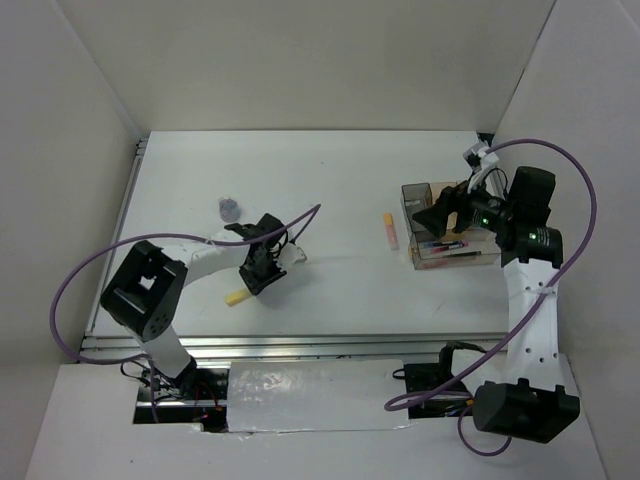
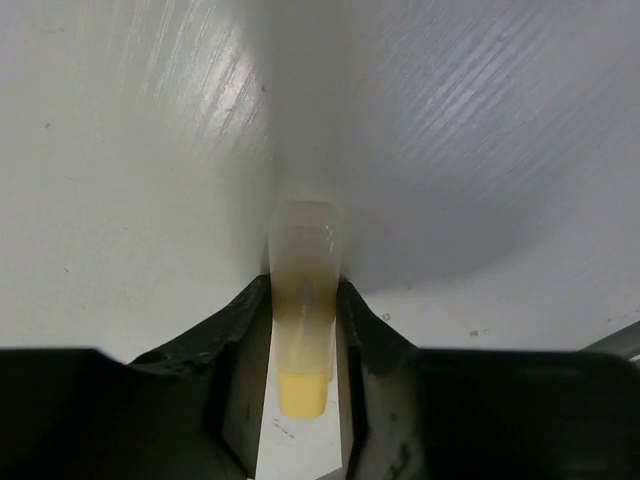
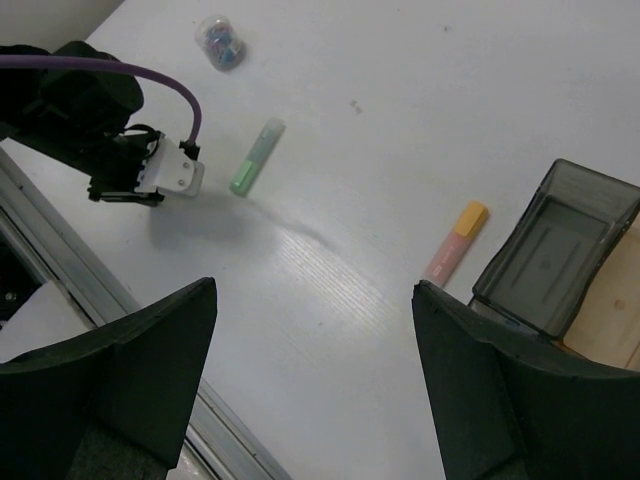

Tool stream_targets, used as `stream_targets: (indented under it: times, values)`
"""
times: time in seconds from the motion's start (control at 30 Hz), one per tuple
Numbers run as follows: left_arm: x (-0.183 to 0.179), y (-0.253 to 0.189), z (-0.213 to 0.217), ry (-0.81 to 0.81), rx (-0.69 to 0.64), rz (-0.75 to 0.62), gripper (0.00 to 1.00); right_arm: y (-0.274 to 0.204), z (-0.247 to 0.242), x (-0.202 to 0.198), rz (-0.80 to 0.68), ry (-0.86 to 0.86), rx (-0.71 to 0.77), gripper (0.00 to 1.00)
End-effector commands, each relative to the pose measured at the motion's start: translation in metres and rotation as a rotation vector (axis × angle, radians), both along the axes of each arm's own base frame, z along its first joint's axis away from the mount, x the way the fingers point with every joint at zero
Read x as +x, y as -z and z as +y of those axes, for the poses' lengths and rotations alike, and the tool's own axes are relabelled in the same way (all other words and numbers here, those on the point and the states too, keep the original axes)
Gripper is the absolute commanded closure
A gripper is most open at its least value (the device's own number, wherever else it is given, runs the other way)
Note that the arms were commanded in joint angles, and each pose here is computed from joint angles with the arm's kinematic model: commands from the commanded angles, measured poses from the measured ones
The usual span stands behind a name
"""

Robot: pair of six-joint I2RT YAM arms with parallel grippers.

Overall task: Sort the stationery into containers
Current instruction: Pick up the pen from the center of the board, then place the pen in the storage box.

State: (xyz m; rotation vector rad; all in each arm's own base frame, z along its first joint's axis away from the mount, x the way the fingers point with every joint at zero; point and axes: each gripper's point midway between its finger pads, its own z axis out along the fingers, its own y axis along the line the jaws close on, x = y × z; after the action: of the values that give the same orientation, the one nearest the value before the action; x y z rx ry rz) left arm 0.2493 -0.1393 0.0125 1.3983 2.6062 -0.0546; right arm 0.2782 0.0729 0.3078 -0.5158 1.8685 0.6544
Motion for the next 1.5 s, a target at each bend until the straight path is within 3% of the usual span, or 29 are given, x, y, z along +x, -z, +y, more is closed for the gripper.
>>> stream_targets:
  times: [0.0, 0.2, 0.23, 0.37, 0.47, 0.67, 0.8, 1.07, 1.47]
  values:
    - [0.009, 0.015, -0.002, -0.012, 0.032, -0.038, 0.66, -0.015, 0.005, -0.004, -0.048, -0.015, 0.041, 0.15]
    - [0.025, -0.020, -0.031, -0.099, -0.139, -0.039, 1.00, -0.018, 0.010, -0.004, -0.050, 0.002, 0.104, 0.17]
    - [0.036, -0.043, -0.048, -0.115, -0.268, -0.026, 1.00, -0.020, 0.013, -0.004, -0.055, -0.006, 0.108, 0.18]
    - [0.059, -0.119, -0.088, -0.168, -0.607, 0.016, 1.00, -0.020, 0.032, -0.002, 0.013, 0.002, 0.184, 0.26]
    - [0.084, -0.179, -0.106, -0.278, -0.822, 0.009, 1.00, -0.021, 0.054, 0.005, 0.009, 0.001, 0.203, 0.27]
    - [0.111, -0.254, -0.115, -0.521, -1.106, 0.061, 1.00, -0.033, 0.113, 0.004, 0.059, -0.090, 0.229, 0.24]
    - [0.116, -0.269, -0.111, -0.652, -1.151, 0.029, 1.00, -0.033, 0.133, 0.014, 0.084, -0.058, 0.238, 0.25]
    - [0.115, -0.293, -0.115, -0.725, -1.160, -0.106, 1.00, -0.021, 0.194, 0.024, 0.153, -0.116, 0.198, 0.26]
    - [0.101, -0.298, -0.127, -0.709, -1.220, -0.047, 1.00, 0.007, 0.242, 0.045, 0.240, -0.128, 0.146, 0.29]
